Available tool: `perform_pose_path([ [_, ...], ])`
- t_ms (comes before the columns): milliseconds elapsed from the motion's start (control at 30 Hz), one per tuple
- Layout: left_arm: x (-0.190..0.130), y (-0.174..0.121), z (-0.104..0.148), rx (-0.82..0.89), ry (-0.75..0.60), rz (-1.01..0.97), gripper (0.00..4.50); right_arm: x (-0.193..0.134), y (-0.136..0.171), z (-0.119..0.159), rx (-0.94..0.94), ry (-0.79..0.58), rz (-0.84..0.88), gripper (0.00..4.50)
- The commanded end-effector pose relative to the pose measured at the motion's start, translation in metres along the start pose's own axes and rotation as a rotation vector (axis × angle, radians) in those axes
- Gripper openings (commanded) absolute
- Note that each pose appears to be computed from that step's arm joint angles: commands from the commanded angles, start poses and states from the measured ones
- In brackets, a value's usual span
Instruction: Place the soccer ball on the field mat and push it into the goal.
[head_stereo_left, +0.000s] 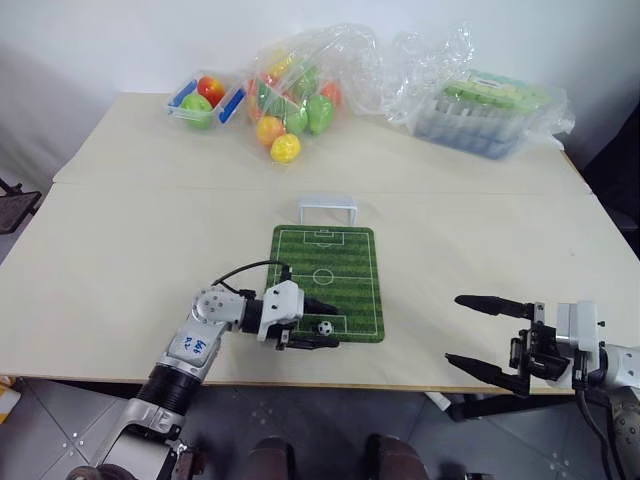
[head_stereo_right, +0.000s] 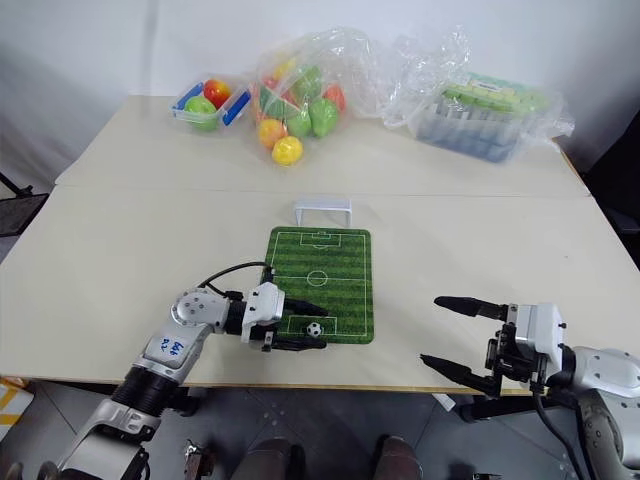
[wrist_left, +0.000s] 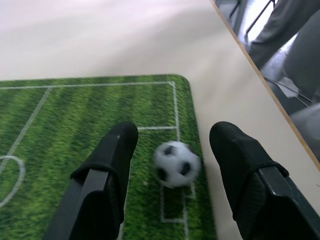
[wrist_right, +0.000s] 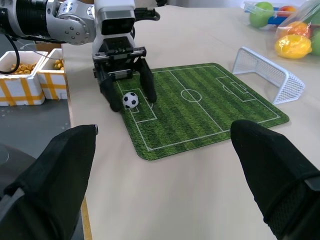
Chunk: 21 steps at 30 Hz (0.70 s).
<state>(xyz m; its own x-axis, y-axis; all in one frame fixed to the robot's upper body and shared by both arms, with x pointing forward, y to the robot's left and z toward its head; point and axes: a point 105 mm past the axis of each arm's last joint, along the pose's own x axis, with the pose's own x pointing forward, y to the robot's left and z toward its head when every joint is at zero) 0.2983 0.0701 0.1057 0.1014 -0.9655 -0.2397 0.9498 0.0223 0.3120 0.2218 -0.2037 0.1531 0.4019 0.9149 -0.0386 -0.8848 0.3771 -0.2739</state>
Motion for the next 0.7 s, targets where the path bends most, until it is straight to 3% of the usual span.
perform_pose_path([
  [33, -0.015, 0.001, 0.018, 0.049, -0.063, 0.020, 2.76, 0.003, 0.001, 0.004, -0.003, -0.024, 0.014, 4.50],
  [367, -0.093, -0.034, 0.039, 0.000, -0.044, -0.014, 2.76, -0.002, 0.002, 0.002, -0.008, -0.026, 0.027, 4.50],
  [500, -0.109, -0.064, 0.026, -0.090, -0.022, -0.018, 1.90, 0.000, 0.001, 0.004, -0.076, -0.065, 0.006, 4.50],
  [700, -0.082, -0.087, 0.010, -0.166, -0.074, -0.036, 0.07, 0.005, 0.007, 0.002, -0.094, -0.080, 0.035, 4.50],
])
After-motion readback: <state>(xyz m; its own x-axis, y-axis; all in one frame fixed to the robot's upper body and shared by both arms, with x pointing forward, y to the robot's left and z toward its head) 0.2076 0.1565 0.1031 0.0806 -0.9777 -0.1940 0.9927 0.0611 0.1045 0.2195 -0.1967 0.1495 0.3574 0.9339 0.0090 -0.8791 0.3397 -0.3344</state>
